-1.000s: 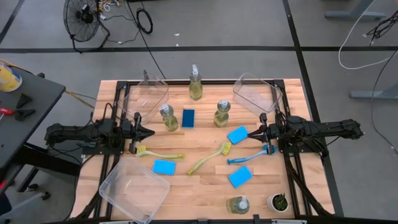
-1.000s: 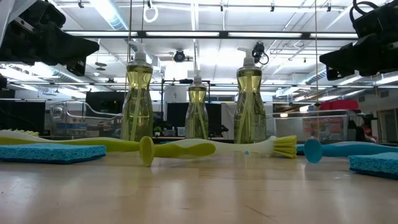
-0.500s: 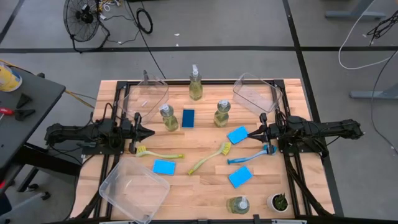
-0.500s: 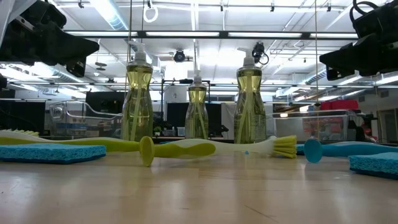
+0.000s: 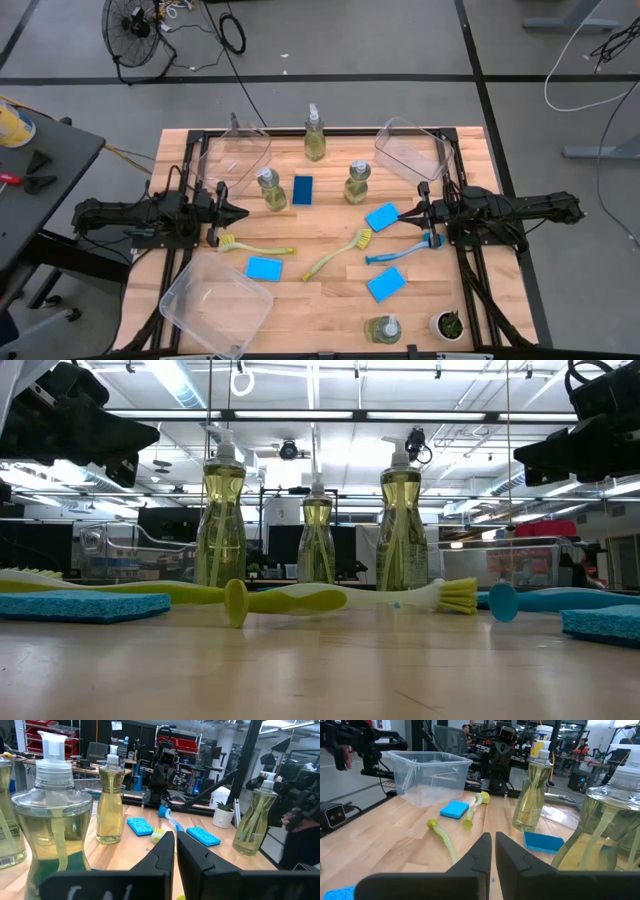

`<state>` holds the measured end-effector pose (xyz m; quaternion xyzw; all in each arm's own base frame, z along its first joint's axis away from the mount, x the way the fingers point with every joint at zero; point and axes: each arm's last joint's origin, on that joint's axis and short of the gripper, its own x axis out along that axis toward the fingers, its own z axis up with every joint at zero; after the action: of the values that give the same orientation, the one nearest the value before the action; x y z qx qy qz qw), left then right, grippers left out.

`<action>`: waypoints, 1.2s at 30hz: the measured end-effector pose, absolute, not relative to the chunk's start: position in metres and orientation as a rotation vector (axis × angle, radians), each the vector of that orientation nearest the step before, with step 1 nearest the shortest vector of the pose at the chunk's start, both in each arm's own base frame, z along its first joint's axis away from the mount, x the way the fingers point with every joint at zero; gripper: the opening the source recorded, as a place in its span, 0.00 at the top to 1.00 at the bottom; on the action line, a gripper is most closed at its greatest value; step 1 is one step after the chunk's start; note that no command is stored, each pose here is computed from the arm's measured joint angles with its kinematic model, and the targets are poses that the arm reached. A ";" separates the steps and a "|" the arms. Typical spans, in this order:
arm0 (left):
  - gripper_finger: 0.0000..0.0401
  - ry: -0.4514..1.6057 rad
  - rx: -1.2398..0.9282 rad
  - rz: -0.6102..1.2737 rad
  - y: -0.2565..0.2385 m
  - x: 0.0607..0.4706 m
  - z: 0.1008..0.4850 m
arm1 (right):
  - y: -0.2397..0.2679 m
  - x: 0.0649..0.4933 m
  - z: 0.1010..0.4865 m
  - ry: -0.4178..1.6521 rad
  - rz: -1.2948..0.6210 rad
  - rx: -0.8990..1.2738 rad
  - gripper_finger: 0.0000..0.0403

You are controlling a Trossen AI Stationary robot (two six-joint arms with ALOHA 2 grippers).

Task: Pick & Place Kitchen Sink Supplies
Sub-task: Put the yellow dish soap bottle into the right transparent bin

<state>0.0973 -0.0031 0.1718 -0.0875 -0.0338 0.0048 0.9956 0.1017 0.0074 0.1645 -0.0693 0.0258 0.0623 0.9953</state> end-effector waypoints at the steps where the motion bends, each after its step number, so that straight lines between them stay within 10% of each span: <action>1: 0.94 -0.068 -0.175 0.010 -0.003 0.097 0.172 | 0.007 0.102 0.164 0.052 0.125 -0.139 0.93; 36: 0.94 -0.071 -0.176 0.009 -0.003 0.097 0.172 | 0.006 0.102 0.173 -0.022 0.089 0.083 0.93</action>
<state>0.0973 -0.0031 0.1722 -0.0876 -0.0356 0.0046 0.9955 0.1019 0.0064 0.1728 0.0414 -0.0111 0.0443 0.9981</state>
